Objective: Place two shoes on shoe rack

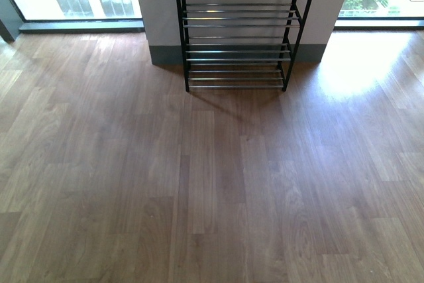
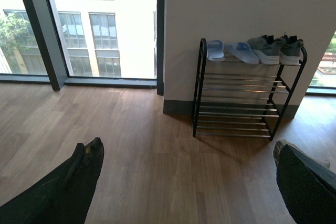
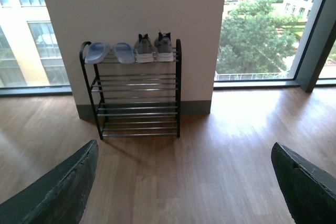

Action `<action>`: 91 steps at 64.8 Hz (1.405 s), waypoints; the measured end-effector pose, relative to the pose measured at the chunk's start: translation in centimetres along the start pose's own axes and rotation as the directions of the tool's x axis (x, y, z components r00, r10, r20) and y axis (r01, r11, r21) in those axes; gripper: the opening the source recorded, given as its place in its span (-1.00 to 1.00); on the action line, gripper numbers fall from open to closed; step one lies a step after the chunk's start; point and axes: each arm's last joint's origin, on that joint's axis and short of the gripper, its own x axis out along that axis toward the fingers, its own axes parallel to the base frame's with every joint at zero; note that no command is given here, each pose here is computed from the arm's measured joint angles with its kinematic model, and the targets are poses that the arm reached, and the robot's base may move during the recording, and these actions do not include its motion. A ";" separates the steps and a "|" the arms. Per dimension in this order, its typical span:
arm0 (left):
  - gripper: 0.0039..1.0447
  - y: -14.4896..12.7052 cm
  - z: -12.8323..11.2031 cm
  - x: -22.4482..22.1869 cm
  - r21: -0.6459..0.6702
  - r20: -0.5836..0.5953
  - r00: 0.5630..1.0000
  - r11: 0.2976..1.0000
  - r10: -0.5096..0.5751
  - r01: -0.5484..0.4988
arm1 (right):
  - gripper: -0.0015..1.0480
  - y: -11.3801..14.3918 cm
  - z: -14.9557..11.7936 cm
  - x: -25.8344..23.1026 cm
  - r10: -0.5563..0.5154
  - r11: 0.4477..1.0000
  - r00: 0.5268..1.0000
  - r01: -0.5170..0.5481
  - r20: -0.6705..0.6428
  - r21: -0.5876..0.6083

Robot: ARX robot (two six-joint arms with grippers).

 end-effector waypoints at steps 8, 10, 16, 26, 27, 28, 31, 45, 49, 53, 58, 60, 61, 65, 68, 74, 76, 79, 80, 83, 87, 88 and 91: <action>0.83 0.0 0.0 0.0 0.000 0.000 1.000 1.000 0.003 -0.003 | 0.82 0.0 0.0 0.0 0.003 1.000 1.000 -0.003 0.000 0.000; 0.83 0.0 0.0 0.0 0.000 0.000 1.000 1.000 0.003 -0.003 | 0.82 0.0 0.0 0.0 0.003 1.000 1.000 -0.003 0.000 0.000; 0.83 0.0 0.0 0.0 0.000 0.000 1.000 1.000 0.000 0.000 | 0.82 0.0 0.0 0.0 0.000 1.000 1.000 0.000 0.000 0.000; 0.83 0.0 0.0 0.0 0.000 0.000 1.000 1.000 0.000 0.000 | 0.82 0.0 0.0 0.0 -0.003 1.000 1.000 0.003 0.000 0.000; 0.83 0.0 0.0 0.0 0.000 0.000 1.000 1.000 0.000 0.000 | 0.82 0.0 0.0 0.0 -0.003 1.000 1.000 0.003 0.000 0.000; 0.83 0.0 0.0 0.0 0.000 0.000 1.000 1.000 0.000 0.000 | 0.82 0.0 0.0 0.0 -0.003 1.000 1.000 0.003 0.000 0.000; 0.83 0.0 0.0 0.0 0.000 0.000 1.000 1.000 0.000 0.000 | 0.82 0.0 0.0 0.0 -0.003 1.000 1.000 0.003 0.000 0.000; 0.83 0.0 0.0 0.0 0.000 0.000 1.000 1.000 0.000 0.000 | 0.82 0.0 0.0 0.0 0.000 1.000 1.000 0.000 0.000 0.000; 0.83 0.0 0.0 0.0 0.000 0.000 1.000 1.000 0.000 0.000 | 0.82 0.0 0.0 0.0 0.000 1.000 1.000 0.000 0.000 0.000; 0.83 0.0 0.0 0.0 0.000 0.000 1.000 1.000 0.000 0.000 | 0.82 0.0 0.0 0.0 0.000 1.000 1.000 0.000 0.000 0.000; 0.83 0.0 0.0 0.0 0.000 0.000 1.000 1.000 0.000 0.000 | 0.82 0.0 0.0 0.0 0.000 1.000 1.000 0.000 0.000 0.000; 0.83 0.0 0.0 0.0 0.000 0.000 1.000 1.000 0.000 0.000 | 0.82 0.0 0.0 0.0 0.000 1.000 1.000 0.000 0.000 0.000; 0.83 0.0 0.0 0.0 0.000 0.000 1.000 1.000 0.000 0.000 | 0.82 0.0 0.0 0.0 0.000 1.000 1.000 0.000 0.000 0.000; 0.83 0.0 0.0 0.0 0.000 0.000 1.000 1.000 0.000 0.000 | 0.82 0.0 0.0 0.0 0.000 1.000 1.000 0.000 0.000 0.000; 0.83 0.0 0.0 0.0 0.000 0.000 1.000 1.000 0.000 0.000 | 0.82 0.0 0.0 0.0 0.000 1.000 1.000 0.000 0.000 0.000; 0.83 0.0 0.0 0.0 0.000 0.000 1.000 1.000 0.000 0.000 | 0.82 0.0 0.0 0.0 0.000 1.000 1.000 0.000 0.000 0.000; 0.83 0.0 0.0 0.0 0.000 0.000 1.000 1.000 0.000 0.000 | 0.82 0.0 0.0 0.0 0.000 1.000 1.000 0.000 0.000 0.000; 0.83 0.0 0.0 0.0 0.000 0.000 1.000 1.000 0.000 0.000 | 0.82 0.0 0.0 0.0 0.000 1.000 1.000 0.000 0.000 0.000; 0.83 0.0 0.0 0.0 0.000 0.000 1.000 1.000 0.000 0.000 | 0.82 0.0 0.0 0.0 0.000 1.000 1.000 0.000 0.000 0.000; 0.83 0.0 0.0 0.0 0.000 0.000 1.000 1.000 0.000 0.000 | 0.82 0.0 0.0 0.0 0.000 1.000 1.000 0.000 0.000 0.000; 0.83 0.0 0.0 0.0 0.001 0.000 1.000 1.000 0.000 0.000 | 0.82 0.0 0.0 0.0 0.000 1.000 1.000 0.000 0.000 0.000; 0.83 0.0 0.0 0.0 0.000 0.000 1.000 1.000 0.000 0.000 | 0.82 0.0 0.0 0.0 0.000 1.000 1.000 0.000 0.000 0.000; 0.83 0.0 0.0 0.0 0.000 0.000 1.000 1.000 0.000 0.000 | 0.82 0.0 0.0 0.0 0.000 1.000 1.000 0.000 0.000 0.000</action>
